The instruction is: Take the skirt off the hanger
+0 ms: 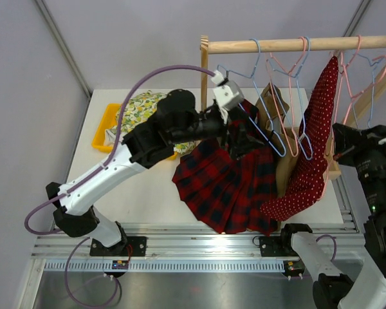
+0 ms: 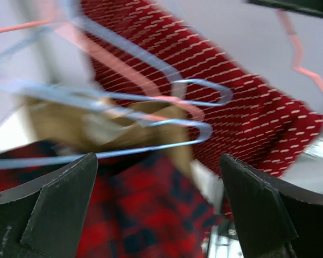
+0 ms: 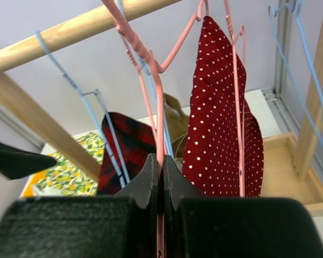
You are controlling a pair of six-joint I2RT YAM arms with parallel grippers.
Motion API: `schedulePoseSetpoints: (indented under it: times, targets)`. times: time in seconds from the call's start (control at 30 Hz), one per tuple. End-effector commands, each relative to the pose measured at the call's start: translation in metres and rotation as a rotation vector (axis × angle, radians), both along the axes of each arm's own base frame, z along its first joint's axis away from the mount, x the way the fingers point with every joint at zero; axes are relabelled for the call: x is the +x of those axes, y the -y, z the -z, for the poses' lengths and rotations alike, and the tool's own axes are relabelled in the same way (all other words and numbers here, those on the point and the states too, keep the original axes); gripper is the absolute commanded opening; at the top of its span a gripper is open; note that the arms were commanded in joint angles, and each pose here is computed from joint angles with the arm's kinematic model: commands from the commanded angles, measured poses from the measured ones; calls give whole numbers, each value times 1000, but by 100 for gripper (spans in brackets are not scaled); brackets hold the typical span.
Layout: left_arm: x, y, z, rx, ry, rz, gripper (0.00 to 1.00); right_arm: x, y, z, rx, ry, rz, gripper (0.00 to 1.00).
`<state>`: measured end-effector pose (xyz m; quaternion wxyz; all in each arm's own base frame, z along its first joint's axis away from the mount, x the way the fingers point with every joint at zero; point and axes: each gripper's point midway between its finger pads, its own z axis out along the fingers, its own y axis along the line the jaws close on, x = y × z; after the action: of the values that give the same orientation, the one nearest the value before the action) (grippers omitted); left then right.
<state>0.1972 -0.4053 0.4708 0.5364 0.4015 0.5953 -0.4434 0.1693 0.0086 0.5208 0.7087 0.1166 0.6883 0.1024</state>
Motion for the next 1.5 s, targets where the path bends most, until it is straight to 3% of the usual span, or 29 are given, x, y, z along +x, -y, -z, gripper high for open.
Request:
schedulePoseSetpoints:
  times: [0.0,0.37,0.63,0.83,0.97,1.27,1.47]
  targets:
    - [-65,28,-47,-124,95,239,99,-34,-17,-20,45,115,-84,0]
    - [-145,79,-54,-183,72,522,99,-86,-7,-27,57,216,-33,0]
    - [-169,106,-26,-150,35,598,99,-105,-10,-37,68,258,-73,0]
    - [-162,129,0,-111,22,554,98,-124,-15,-51,87,301,-114,0]
    - [-157,139,3,-125,22,512,91,-132,-22,-55,93,303,-161,0]
    - [-151,146,-19,-213,42,475,85,-125,-36,-55,155,291,-243,0]
    - [-161,149,-24,-238,31,531,59,-124,-36,-59,156,308,-245,0]
